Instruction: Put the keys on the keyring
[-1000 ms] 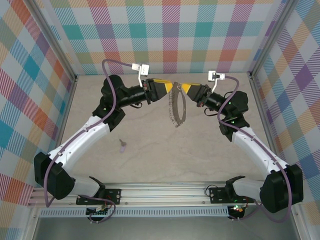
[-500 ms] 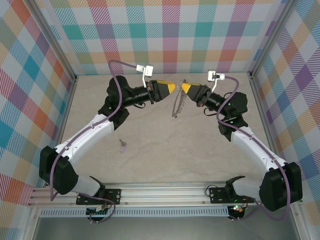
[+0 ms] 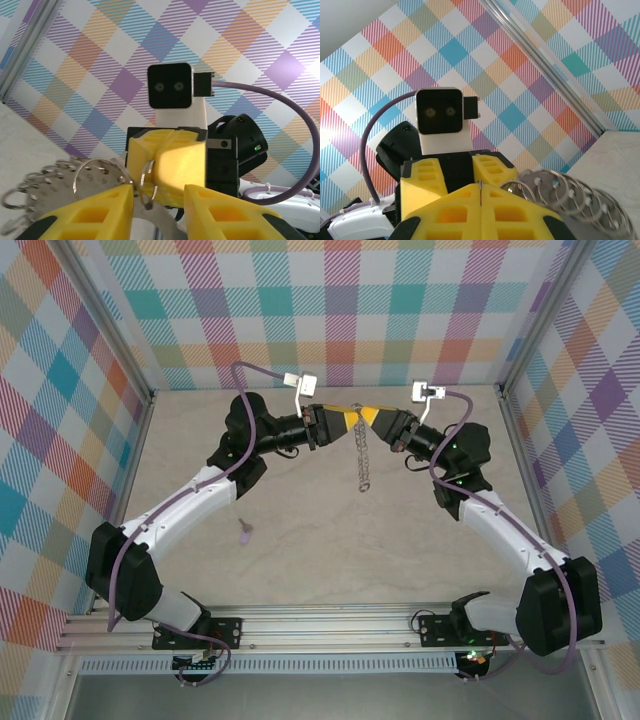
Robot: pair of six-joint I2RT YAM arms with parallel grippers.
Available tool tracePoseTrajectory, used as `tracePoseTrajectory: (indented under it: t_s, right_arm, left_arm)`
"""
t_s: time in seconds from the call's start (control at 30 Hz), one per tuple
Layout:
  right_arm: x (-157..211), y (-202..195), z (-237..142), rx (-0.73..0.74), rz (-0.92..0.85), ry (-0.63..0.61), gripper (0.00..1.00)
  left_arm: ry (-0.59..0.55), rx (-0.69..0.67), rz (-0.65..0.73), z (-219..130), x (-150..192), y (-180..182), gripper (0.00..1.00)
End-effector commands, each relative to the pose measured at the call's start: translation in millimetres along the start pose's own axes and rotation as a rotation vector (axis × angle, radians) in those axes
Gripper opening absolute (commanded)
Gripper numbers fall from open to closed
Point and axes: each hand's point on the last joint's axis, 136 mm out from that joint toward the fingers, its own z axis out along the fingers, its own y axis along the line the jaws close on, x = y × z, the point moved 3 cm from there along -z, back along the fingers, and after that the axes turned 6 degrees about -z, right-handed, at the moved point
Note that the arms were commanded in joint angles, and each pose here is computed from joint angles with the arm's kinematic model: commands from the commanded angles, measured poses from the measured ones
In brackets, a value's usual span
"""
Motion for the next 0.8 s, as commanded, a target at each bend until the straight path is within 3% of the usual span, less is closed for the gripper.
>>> tracePoseTrajectory:
  t_s: [0.0,0.1,0.27,0.43,0.5,0.6,0.63,0.77]
  right_arm:
    - [-8,15,1,-0.06,-0.049,-0.03,0.0]
    - [-8,15,1,-0.057,-0.047,-0.031,0.0]
    - [-8,14,2,-0.064,-0.043,-0.035,0.0]
    - [-7,11,3,-0.061,-0.031,-0.033,0.0]
    - [-6,8,3,-0.045,-0.02,-0.024,0.0]
    - [-3,3,1,0.013,-0.007,0.004,0.37]
    - [-1,0,-1,0.045,-0.006,0.017,0.44]
    - [4,-4,-15,0.135,-0.007,0.066,0.53]
  left_arm:
    - [-0.029,0.065,0.048,4,-12,-20,0.28]
    - [-0.022,0.073,0.047,5,-12,-21,0.21]
    - [-0.023,0.077,0.048,3,-10,-23,0.21]
    - [-0.012,0.088,0.053,4,-8,-26,0.02]
    - [0.001,0.085,0.059,5,-8,-26,0.0]
    - [0.031,0.069,0.09,5,-7,-27,0.0]
    - [0.043,0.059,0.106,6,-7,-27,0.0]
    - [0.098,0.029,0.159,6,-7,-26,0.0]
